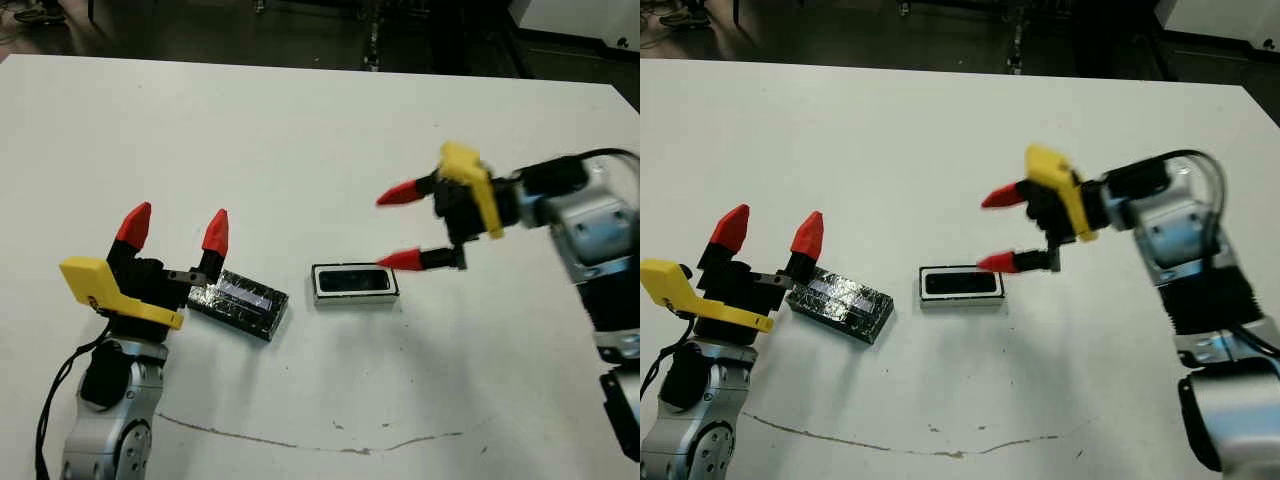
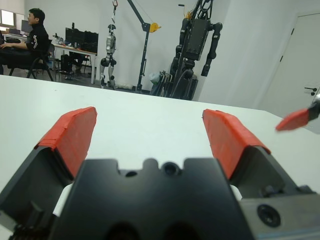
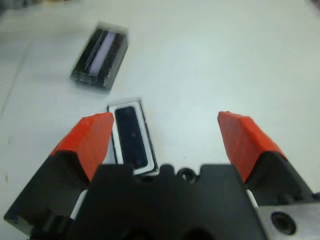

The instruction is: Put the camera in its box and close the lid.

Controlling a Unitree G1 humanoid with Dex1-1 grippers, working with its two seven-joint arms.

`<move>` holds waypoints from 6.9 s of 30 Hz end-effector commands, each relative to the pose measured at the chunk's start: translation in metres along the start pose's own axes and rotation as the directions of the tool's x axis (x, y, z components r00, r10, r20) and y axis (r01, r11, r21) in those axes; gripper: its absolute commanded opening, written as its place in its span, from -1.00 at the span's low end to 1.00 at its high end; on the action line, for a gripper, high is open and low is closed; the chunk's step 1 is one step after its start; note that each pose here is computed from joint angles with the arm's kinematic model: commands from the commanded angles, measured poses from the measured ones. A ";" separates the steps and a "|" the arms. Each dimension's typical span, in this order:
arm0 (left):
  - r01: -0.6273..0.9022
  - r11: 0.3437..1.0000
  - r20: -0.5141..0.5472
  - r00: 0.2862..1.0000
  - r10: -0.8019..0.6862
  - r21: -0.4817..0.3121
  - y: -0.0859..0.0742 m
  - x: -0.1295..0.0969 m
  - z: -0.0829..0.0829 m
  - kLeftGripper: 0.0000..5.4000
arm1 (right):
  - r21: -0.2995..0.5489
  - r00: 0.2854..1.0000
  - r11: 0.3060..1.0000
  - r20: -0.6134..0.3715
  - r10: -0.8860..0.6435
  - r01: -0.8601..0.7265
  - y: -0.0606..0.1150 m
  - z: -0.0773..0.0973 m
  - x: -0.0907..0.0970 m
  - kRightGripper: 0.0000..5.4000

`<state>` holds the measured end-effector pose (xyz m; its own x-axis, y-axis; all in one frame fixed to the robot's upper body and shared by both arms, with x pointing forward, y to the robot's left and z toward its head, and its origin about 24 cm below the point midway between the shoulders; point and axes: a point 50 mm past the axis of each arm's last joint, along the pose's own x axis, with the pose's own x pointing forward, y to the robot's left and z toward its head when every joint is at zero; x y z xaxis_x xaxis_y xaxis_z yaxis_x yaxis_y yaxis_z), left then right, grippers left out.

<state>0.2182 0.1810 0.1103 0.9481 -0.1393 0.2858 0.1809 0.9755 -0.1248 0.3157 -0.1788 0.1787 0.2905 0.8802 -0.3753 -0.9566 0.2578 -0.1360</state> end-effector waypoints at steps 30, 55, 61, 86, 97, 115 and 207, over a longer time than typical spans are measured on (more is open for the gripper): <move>0.431 0.835 -0.231 0.900 -0.370 0.341 0.044 0.038 0.055 1.00 | 0.566 0.396 0.376 0.093 -0.913 0.733 0.117 -0.089 -0.023 -0.24; 0.975 -0.180 -0.909 0.046 -0.415 0.131 0.025 0.108 0.113 1.00 | 0.566 0.402 0.381 0.093 -0.911 0.732 0.119 -0.093 -0.009 -1.00; 0.981 -0.184 -0.848 -0.046 -0.528 0.061 0.019 0.110 0.097 1.00 | 0.571 0.396 0.370 0.084 -0.914 0.733 0.120 -0.093 -0.008 -1.00; 0.968 -0.012 -0.793 -0.213 -0.570 -0.252 0.001 0.097 0.039 1.00 | 0.584 0.408 0.370 0.072 -0.910 0.722 0.122 -0.094 -0.005 -1.00; 0.972 -0.049 -0.819 -0.219 -0.531 -0.229 -0.009 0.092 0.030 1.00 | 0.584 0.406 0.365 0.066 -0.911 0.725 0.122 -0.094 -0.005 -1.00; 0.974 -0.090 -0.825 -0.226 -0.519 -0.210 -0.015 0.085 0.022 1.00 | 0.582 0.421 0.381 0.072 -0.904 0.718 0.123 -0.095 -0.004 -1.00; 0.781 0.617 -0.603 0.447 -0.661 -0.097 -0.007 0.092 -0.006 0.17 | 0.595 0.484 0.416 0.051 -0.874 0.688 0.130 -0.098 0.007 -1.00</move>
<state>0.3068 0.1596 0.1353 0.4356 -0.8224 -0.3660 0.8955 0.4373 0.0831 0.1977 -0.1754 0.0725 0.9744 0.2248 0.0100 -0.2211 0.9480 0.2289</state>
